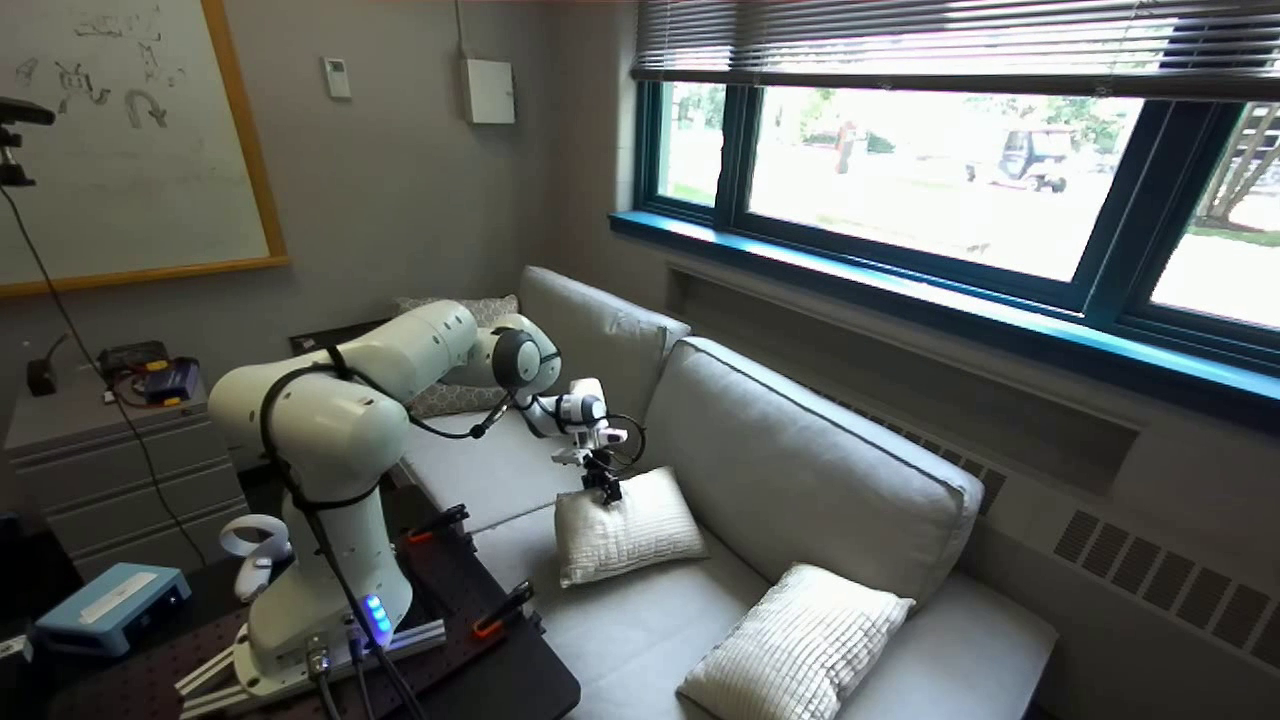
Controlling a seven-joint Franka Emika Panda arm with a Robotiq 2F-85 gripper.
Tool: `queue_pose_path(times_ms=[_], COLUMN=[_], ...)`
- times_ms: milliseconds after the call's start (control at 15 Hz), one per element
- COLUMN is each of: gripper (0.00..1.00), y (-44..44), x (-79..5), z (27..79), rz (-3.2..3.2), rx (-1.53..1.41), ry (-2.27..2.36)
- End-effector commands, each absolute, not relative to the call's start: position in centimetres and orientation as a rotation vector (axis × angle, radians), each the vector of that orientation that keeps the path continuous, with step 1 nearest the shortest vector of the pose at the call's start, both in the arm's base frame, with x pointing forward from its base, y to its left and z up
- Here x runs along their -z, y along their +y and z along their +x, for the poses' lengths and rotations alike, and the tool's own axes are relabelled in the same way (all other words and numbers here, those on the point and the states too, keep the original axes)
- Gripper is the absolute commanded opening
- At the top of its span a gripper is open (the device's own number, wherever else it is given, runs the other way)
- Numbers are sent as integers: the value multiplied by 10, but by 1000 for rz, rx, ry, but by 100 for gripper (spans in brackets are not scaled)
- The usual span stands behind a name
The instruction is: Arrange the cushions, one in front of the other, against the armrest
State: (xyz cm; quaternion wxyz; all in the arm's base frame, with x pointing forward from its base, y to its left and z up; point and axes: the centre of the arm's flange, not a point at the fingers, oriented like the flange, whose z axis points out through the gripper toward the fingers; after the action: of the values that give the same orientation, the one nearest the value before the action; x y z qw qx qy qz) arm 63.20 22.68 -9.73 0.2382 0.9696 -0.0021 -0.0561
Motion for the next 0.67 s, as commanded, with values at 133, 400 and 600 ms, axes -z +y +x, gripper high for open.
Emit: queue_pose_path(times_ms=[133, 400, 600], gripper=[5, 8, 9], y=[198, 114, 43], x=[63, 40, 49], z=[706, 704, 696], rz=[2681, 2860, 2968], rx=[-132, -262, -387], ry=[-41, -192, -307])
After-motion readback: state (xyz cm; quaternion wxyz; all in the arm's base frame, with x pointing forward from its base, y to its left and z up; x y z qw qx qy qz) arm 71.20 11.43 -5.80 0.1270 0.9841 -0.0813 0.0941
